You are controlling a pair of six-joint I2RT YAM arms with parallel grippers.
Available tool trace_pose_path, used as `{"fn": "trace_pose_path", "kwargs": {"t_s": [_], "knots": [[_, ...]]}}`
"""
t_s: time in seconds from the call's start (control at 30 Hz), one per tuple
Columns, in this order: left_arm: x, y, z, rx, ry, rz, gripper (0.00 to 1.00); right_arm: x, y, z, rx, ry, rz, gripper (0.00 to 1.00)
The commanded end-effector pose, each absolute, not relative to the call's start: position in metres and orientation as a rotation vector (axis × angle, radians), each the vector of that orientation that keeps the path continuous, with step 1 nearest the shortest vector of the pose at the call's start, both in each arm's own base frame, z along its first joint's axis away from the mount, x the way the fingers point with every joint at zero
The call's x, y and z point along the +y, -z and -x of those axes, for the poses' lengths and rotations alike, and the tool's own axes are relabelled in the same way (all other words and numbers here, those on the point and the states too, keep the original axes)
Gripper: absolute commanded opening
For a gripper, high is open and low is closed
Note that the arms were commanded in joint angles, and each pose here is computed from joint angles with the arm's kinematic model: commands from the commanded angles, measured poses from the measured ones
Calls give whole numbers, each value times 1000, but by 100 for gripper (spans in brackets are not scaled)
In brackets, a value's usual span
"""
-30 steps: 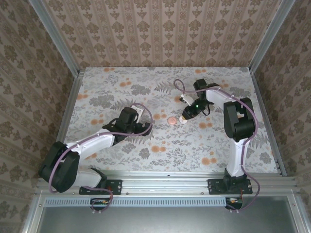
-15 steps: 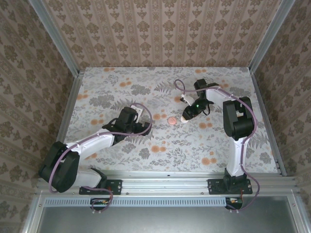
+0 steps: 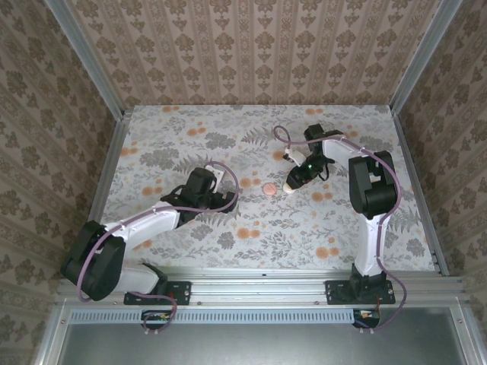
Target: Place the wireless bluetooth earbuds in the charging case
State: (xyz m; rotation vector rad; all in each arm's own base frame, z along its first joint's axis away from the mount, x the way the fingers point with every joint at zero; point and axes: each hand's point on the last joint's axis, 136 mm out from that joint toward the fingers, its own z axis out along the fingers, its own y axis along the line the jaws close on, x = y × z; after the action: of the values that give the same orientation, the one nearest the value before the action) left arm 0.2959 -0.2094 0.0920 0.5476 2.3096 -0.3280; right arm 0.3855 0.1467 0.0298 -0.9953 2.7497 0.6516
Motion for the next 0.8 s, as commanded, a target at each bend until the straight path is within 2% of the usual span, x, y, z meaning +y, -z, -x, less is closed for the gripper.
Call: {"fn": "trace_pose_path", "kwargs": {"t_s": [0.0, 0.3, 0.47, 0.77], "knots": [[-212, -104, -305, 2292, 331, -528, 100, 147, -36, -384, 2744, -670, 998, 44], [-209, -116, -308, 2272, 329, -509, 100, 151, -85, -386, 2605, -644, 963, 46], [-197, -141, -316, 2227, 334, -457, 100, 148, -121, -381, 2488, -575, 917, 48], [-121, -174, -342, 2166, 116, -262, 100, 133, -159, -365, 2246, -452, 682, 58]]}}
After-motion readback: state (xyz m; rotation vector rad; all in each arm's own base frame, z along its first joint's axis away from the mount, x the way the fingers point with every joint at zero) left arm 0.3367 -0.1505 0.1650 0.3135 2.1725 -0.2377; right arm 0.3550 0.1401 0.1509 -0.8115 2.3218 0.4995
